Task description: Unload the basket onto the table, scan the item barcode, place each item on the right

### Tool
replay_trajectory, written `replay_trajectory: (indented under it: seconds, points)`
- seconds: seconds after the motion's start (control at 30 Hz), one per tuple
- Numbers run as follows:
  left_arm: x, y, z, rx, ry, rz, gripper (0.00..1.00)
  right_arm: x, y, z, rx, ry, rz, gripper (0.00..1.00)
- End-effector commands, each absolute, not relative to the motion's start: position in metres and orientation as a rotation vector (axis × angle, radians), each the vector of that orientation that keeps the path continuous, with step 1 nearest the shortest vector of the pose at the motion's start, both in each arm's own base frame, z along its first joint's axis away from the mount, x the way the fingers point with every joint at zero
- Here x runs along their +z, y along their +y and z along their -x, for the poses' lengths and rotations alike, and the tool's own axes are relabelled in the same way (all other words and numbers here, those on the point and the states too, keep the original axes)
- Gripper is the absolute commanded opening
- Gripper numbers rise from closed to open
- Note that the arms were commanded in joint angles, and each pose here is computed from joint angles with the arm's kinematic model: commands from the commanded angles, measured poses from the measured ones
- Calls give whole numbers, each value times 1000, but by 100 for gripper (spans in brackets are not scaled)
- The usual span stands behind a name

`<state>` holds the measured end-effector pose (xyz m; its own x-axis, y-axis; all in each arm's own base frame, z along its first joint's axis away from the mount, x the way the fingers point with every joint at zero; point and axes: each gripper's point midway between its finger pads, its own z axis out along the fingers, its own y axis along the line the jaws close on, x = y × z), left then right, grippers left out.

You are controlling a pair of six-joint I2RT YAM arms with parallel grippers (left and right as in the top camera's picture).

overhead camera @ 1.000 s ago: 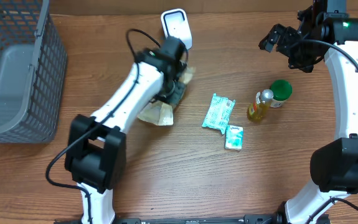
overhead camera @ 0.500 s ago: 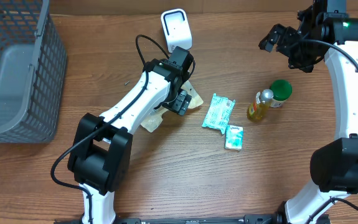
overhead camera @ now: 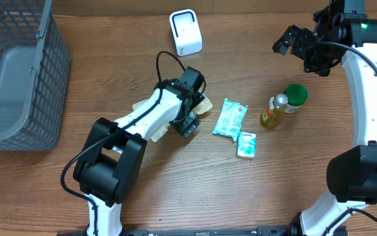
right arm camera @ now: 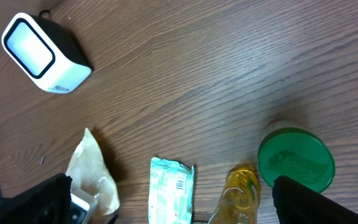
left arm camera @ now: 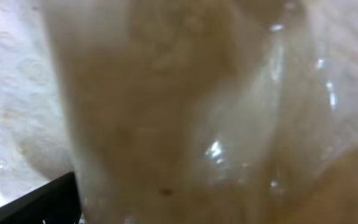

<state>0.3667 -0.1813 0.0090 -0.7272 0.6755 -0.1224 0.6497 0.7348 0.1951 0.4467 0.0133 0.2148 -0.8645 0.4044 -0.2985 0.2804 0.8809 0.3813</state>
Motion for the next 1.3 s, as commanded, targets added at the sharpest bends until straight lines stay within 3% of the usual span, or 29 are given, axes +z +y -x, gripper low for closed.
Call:
replay_trajectory:
  seconds: [0.0, 0.37, 0.4, 0.5, 0.63, 1.03, 1.27]
  points:
    - [0, -173, -368, 287, 2719, -1100, 99, 224, 11, -446, 454, 2654, -501, 100]
    - [-14, -169, -361, 280, 2739, -1035, 82, 223, 11, -446, 454, 2654, -501, 100]
    - [-15, -169, -361, 280, 2738, -1034, 76, 223, 11, -446, 454, 2654, -501, 100]
    - [-16, -170, -362, 277, 2734, -1032, 33, 223, 11, -446, 454, 2654, -501, 100]
    - [-7, -173, -370, 299, 2706, -1005, 6, 224, 11, -446, 454, 2654, -501, 100]
    - [126, -207, -464, 335, 2309, -860, 4, 223, 11, -446, 454, 2654, -501, 100]
    - [162, -227, -503, 331, 2071, -866, 4, 223, 11, -446, 454, 2654, -501, 100]
